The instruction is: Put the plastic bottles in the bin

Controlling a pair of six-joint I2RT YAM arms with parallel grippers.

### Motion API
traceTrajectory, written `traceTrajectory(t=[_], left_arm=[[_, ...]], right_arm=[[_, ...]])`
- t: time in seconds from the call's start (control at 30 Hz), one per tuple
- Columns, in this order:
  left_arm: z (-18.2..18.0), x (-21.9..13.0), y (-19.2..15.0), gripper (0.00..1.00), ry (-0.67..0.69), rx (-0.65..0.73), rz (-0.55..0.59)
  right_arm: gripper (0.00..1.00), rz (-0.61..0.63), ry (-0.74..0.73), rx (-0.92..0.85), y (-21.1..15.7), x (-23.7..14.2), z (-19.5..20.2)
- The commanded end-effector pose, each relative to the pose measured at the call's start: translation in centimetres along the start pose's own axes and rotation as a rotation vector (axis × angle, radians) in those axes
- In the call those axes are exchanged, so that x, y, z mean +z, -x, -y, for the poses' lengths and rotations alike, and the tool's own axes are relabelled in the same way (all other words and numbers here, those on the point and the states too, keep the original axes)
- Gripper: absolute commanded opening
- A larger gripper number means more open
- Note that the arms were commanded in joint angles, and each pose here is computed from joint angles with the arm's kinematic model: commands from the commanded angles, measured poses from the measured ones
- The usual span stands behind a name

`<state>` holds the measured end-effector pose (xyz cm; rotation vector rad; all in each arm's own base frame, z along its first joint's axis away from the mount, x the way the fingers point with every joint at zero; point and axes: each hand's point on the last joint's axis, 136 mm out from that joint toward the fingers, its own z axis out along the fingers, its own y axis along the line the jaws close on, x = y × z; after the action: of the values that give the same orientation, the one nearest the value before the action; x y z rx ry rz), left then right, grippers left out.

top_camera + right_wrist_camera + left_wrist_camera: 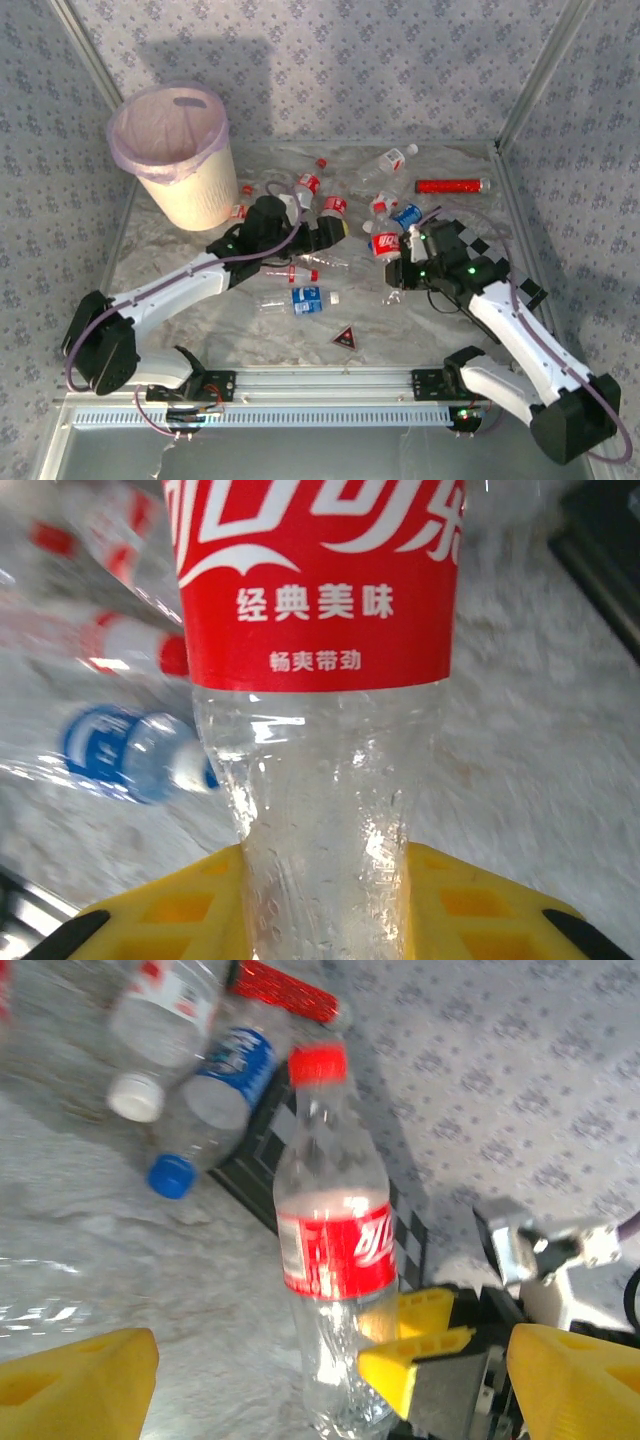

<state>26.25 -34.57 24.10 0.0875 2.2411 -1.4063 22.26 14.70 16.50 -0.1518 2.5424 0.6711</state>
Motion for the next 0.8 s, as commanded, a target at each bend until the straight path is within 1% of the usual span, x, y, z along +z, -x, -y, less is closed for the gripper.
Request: traceTrajectory(t=[0.0,0.1,0.23,0.37,0.47,0.67,0.7,0.77], left_arm=[[5.3,1.0,0.2,0.91,-0.182,0.049,-0.013],[5.4,2.3,-0.2,0.9,-0.18,0.06,-0.027],[6.2,3.4,-0.3,0.85,-0.218,0.071,-0.03],[5.7,4.6,-0.4,0.81,-0.193,0.073,-0.044],[5.5,5.0,-0.2,0.74,-0.185,0.076,-0.037],[6.0,4.8,0.5,0.58,-0.16,0.114,-0.023],[5.9,4.6,0.7,0.55,-0.152,0.12,-0.019],[5.9,4.3,1.2,0.5,-0.138,0.131,-0.011]], right_arm=[[0.34,0.11,0.234,-0.003,2.7,-1.3,-3.8],[0.34,0.128,0.328,-0.012,3.3,-1.8,-5.6],[0.34,0.108,0.359,-0.043,3.2,-1.7,-6.7],[0.34,0.107,0.402,-0.069,3.1,-1.5,-8.0],[0.34,0.1,0.408,-0.084,3.0,-1.2,-8.5],[0.34,0.095,0.398,-0.092,3.4,-0.9,-8.5],[0.34,0.096,0.395,-0.096,3.5,-0.9,-8.5],[0.44,0.097,0.379,-0.106,3.7,-1.1,-8.3]])
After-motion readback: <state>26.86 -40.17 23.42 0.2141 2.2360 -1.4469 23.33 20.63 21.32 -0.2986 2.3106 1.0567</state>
